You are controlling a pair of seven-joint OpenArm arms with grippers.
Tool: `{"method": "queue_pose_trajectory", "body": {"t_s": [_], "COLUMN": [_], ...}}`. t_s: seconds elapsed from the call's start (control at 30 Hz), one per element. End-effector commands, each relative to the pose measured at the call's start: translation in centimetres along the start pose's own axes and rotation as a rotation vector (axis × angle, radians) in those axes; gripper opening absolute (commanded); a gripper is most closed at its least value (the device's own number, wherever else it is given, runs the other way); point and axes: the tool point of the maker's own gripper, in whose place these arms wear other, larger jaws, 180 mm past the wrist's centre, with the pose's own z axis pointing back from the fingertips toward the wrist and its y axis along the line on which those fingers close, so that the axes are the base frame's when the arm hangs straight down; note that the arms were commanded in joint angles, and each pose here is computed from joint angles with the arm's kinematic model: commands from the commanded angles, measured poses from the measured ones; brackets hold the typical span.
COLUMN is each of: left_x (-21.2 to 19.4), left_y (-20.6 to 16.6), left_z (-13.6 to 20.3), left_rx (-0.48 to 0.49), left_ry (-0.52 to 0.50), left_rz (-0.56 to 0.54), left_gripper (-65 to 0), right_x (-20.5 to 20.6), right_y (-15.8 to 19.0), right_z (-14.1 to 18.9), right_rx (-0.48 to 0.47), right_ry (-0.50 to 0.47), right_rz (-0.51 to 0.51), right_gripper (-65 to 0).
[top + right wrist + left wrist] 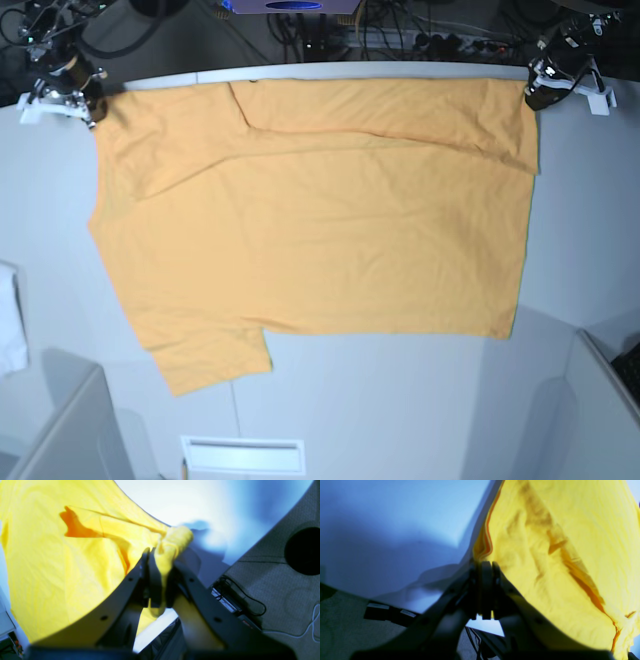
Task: Fold the T-shirt properly
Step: 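Pull the shoulder edges apart to smooth the shirt flat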
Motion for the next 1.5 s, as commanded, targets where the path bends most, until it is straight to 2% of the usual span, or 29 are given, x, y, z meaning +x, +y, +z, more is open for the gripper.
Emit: {"method": "queue_pose_trajectory", "body": {"t_s": [0.0,0.23,0.57,0.9,1.0,1.47], "left_x": [0.9,0.5,0.1,2.9,2.9,2.3], "left_y": [-0.1,0.2,0.5,2.6,2.9,2.9], "left_z": [0.5,0.7,1.0,2.6,2.8,2.7], "left_rx": [-0.006,0.002,0.012,0.072,0.079,0.078], "left_ry": [-0.026,-0.017,-0.006,-0.096,-0.098,-0.082], "left_rz": [-0.015,-0.014,-0.015,0.001,0.006,0.007], "left_gripper": [-65.0,-65.0,-65.0,-65.0,-65.0,-65.0], "right_x": [1.0,0.2,-0.1,0.0,-1.4,-1.5], "right_y": [0.4,0.3,-0.4,0.1,0.2,-0.2], "right_z": [0.4,0.5,0.7,0.5,0.3,1.0], "right_rx": [0.011,0.008,-0.007,0.003,0.007,-0.004], "right_ry": [-0.030,0.017,0.021,0.021,0.044,0.031], "right_rz": [0.022,0.021,0.022,0.024,-0.001,0.003], "right_gripper": [-65.0,-65.0,-65.0,-65.0,-65.0,-65.0]}}
